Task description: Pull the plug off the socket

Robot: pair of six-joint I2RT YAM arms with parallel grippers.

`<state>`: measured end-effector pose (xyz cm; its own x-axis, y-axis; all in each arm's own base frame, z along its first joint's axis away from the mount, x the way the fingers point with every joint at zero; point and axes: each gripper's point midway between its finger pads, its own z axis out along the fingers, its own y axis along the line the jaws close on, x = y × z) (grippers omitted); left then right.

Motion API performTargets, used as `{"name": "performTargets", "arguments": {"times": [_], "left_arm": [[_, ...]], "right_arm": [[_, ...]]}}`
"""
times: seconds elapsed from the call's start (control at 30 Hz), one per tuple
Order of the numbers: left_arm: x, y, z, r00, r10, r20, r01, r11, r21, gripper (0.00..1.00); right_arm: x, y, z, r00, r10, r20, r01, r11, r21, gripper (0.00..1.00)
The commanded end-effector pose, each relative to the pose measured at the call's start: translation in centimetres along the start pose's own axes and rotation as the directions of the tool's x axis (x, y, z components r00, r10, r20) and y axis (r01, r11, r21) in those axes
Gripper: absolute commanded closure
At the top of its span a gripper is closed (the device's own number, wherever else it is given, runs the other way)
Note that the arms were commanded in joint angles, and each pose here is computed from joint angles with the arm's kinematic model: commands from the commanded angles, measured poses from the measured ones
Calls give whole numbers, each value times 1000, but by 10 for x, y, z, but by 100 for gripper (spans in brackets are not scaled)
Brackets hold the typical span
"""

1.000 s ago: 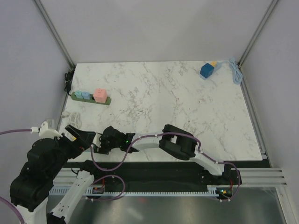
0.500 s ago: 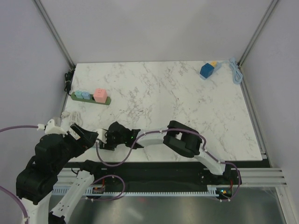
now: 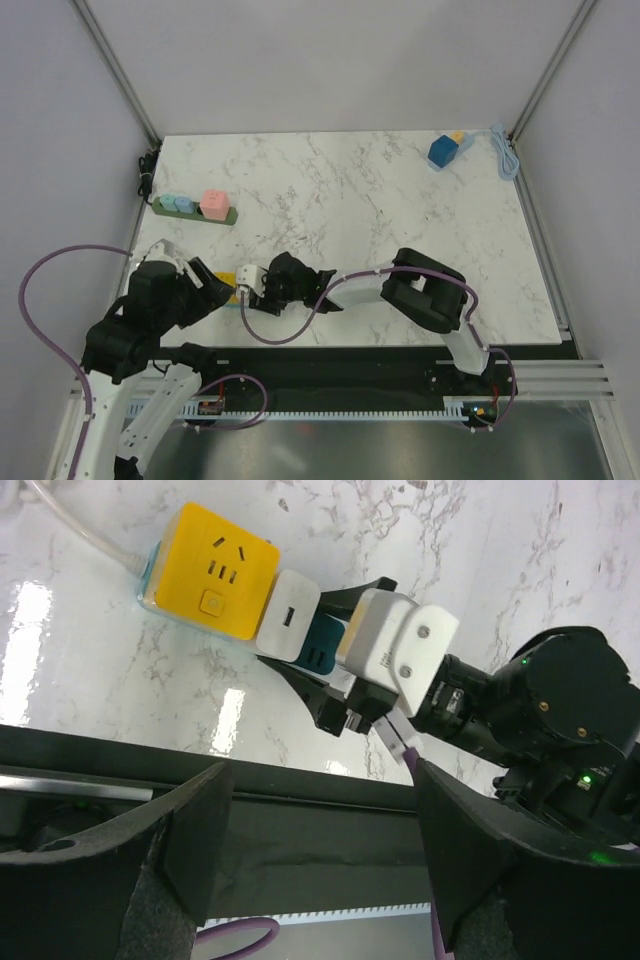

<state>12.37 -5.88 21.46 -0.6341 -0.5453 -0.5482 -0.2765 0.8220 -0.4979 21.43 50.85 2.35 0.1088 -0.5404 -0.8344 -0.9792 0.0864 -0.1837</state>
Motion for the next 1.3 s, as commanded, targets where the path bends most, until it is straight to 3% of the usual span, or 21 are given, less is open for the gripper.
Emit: {"name": "performTargets", "arguments": {"times": [0.0,0.47,0.73,0.87,0.97,1.1,1.27], "left_arm": [[-3,-24,17,999,38,-22,-36,995,94,21],[-19,-25,59,996,82,21,-83,996,44,30],[-6,-36,95,993,84,-80,-79,995,67,37],[-9,-35,108,993,91,-78,-88,995,51,47],[-8,-28,120,991,95,-94,-94,995,21,52],[-13,-20,129,992,95,-87,-97,995,-16,59],[-18,-19,136,993,89,-78,-90,996,-3,79]], "right_arm": [[77,15,-29,974,68,-216,-71,997,-8,88],[102,-18,-55,960,116,-253,-95,991,94,88],[105,-26,-59,961,126,-246,-104,989,103,87],[106,-28,-61,960,123,-250,-99,989,106,85],[104,-29,-62,961,129,-243,-108,989,99,80],[101,-31,-64,963,138,-233,-119,988,96,56],[85,-36,-72,973,167,-161,-154,984,91,33]]}}
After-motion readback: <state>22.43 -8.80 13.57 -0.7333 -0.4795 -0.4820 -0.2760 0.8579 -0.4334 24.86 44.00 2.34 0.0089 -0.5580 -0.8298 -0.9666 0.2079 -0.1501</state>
